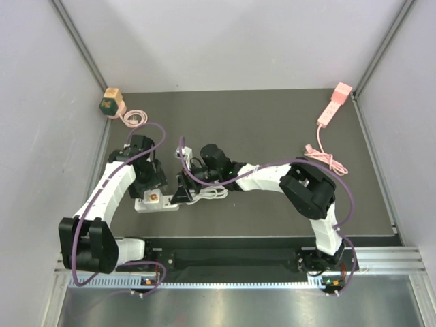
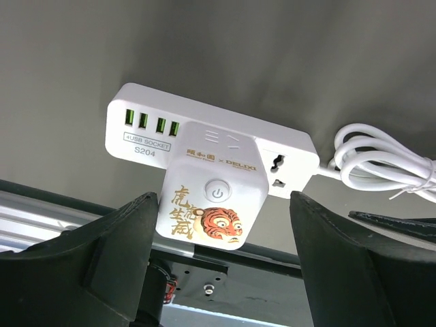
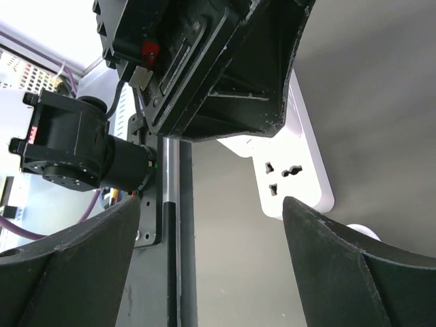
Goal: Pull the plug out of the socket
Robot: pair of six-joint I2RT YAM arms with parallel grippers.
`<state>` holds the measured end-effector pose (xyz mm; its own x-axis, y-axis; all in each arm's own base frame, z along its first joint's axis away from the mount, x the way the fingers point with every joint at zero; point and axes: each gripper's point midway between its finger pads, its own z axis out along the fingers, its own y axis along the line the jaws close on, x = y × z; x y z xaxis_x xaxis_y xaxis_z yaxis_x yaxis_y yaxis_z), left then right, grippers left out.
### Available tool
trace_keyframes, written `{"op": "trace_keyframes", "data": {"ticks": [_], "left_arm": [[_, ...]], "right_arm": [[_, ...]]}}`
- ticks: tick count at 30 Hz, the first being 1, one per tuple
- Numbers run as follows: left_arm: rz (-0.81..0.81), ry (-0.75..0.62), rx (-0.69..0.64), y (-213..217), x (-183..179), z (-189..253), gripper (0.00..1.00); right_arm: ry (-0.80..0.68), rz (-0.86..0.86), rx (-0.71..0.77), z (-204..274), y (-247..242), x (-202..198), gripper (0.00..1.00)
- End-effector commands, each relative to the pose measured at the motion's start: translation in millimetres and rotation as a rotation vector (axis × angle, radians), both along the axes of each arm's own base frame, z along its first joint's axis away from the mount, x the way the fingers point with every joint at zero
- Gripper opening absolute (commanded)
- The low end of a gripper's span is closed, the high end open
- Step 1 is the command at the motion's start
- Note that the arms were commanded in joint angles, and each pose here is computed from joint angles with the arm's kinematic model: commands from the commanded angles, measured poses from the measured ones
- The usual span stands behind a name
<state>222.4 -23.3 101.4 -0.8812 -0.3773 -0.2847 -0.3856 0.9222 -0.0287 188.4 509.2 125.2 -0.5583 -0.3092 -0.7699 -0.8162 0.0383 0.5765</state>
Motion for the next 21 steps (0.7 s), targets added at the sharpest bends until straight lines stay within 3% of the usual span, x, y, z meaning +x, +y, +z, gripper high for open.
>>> {"op": "trace_keyframes", "data": {"ticks": [1, 15, 18, 20, 21], "left_arm": [[-0.036, -0.019, -0.005, -2.5, 3.7, 5.0, 0.82], [-0.022, 0.068, -0.008, -10.3, -13.7, -14.8, 0.75], [-0.025, 0.072, -0.009, -11.6, -13.4, -16.6, 0.70], [-0.025, 0.069, -0.010, -11.7, -13.0, -16.3, 0.61], [-0.023, 0.067, -0.008, -11.2, -13.2, -16.1, 0.57]], "right_arm": [[-0.040, 0.032, 0.061, 14.8, 3.6, -5.9, 0.85], [-0.022, 0.007, 0.074, 13.1, 4.0, -4.6, 0.85], [-0.006, -0.039, 0.062, 10.5, 5.7, 1.7, 0.85], [0.025, -0.053, 0.065, 10.1, 8.3, 1.2, 0.83], [0.034, -0.051, 0.072, 12.3, 11.0, -0.4, 0.76]]}}
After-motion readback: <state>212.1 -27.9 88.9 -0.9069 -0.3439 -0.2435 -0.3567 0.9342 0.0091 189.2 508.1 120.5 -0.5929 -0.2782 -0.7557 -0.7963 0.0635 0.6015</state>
